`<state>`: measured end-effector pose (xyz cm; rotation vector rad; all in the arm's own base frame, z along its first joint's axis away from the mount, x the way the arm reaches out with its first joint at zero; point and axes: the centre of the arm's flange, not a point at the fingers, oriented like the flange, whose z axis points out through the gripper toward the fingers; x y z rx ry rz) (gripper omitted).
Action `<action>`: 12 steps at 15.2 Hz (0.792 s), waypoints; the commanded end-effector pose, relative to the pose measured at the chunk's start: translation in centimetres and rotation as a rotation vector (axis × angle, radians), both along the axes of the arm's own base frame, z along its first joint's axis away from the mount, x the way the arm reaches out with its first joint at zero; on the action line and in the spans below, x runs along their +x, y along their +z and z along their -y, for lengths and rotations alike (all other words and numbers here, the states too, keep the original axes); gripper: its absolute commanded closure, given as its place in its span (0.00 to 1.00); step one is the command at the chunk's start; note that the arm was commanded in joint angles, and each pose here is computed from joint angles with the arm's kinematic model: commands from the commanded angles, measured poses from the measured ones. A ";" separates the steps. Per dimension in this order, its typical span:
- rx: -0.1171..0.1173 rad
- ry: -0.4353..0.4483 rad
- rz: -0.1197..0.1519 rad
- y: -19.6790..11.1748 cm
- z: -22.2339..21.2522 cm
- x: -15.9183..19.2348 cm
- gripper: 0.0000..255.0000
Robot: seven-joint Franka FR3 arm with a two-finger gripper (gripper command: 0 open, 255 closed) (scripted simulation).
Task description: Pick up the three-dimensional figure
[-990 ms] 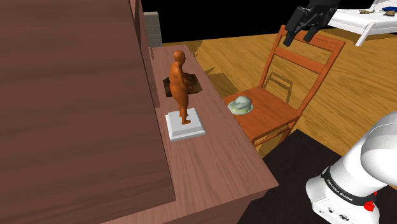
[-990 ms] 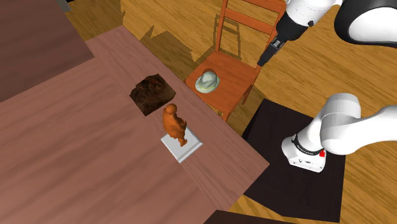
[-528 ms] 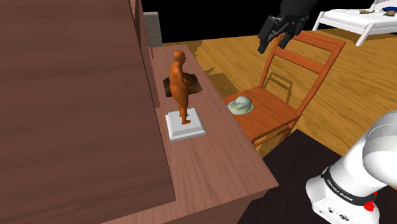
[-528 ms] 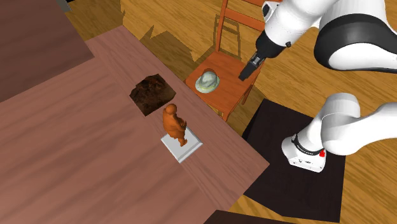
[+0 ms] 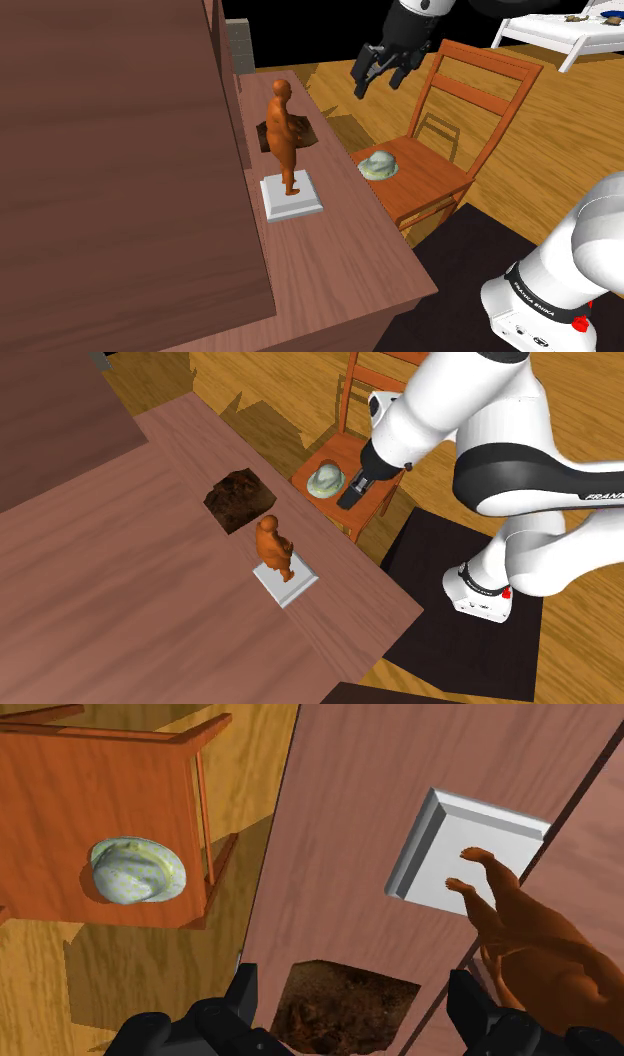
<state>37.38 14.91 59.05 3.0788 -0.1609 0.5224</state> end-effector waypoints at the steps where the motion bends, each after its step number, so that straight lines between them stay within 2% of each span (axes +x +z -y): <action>1: -0.001 0.013 0.017 -0.4 -2.4 1.1 0.00; 12: -0.013 0.082 0.107 -3.1 -15.4 5.4 0.00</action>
